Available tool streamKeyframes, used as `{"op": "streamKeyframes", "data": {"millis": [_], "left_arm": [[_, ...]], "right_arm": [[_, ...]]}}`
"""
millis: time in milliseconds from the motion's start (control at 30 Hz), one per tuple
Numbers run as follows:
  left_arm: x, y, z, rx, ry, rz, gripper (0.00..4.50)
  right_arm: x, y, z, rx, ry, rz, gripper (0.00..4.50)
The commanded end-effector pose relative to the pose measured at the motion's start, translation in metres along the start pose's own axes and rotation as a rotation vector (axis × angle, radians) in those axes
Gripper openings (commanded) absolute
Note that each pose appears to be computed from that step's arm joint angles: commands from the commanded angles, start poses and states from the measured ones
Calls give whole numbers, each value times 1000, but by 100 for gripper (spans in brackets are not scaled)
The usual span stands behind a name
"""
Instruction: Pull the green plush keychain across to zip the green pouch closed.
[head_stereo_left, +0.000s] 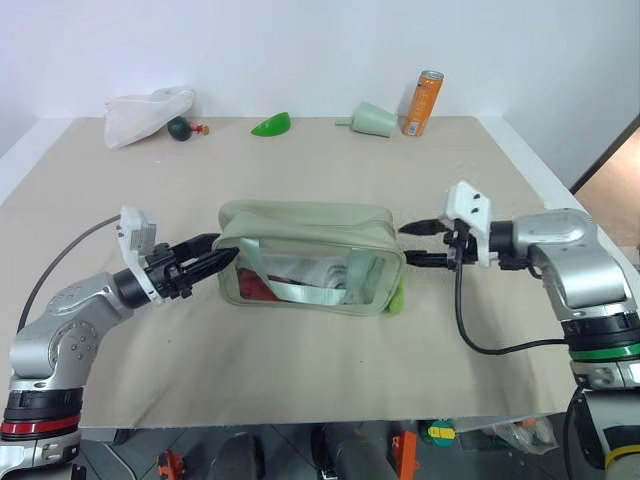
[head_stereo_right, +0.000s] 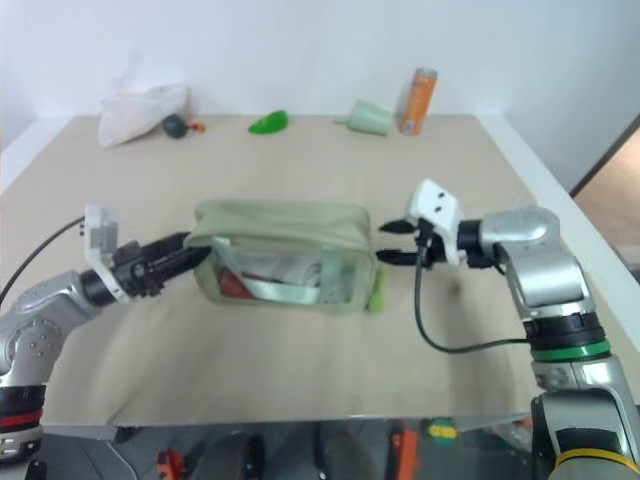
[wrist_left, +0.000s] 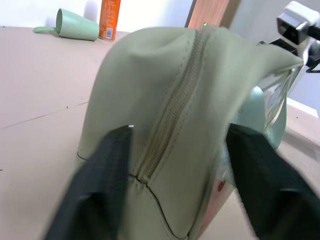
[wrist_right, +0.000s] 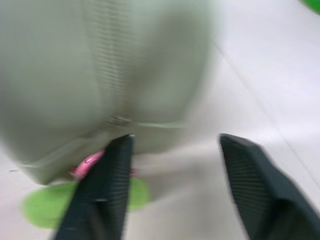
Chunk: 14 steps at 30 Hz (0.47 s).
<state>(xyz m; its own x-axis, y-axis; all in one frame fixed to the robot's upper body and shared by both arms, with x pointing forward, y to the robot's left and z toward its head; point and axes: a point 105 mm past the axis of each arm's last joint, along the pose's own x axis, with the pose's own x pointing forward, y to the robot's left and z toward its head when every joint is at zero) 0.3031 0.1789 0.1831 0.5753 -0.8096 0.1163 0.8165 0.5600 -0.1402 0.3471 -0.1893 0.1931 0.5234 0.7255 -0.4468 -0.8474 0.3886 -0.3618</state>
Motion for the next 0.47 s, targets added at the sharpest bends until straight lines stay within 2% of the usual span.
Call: {"op": "streamKeyframes", "data": {"millis": [33, 200, 300, 367, 467], "left_arm": [[-8, -6, 22, 59, -48, 21, 440], [-34, -1, 26, 29, -22, 90, 440], [-72, 18, 19, 23, 60, 215, 440], [-88, 26, 20, 24, 76, 265, 440], [-96, 34, 23, 28, 71, 295, 440]], "right_arm": [[-33, -5, 1, 46, 3, -9, 404], [-66, 0, 9, 155, -64, 8, 404], [-90, -1, 16, 224, -162, -38, 404], [-97, 3, 21, 247, -208, -46, 404], [-97, 8, 24, 259, -230, -52, 404]]}}
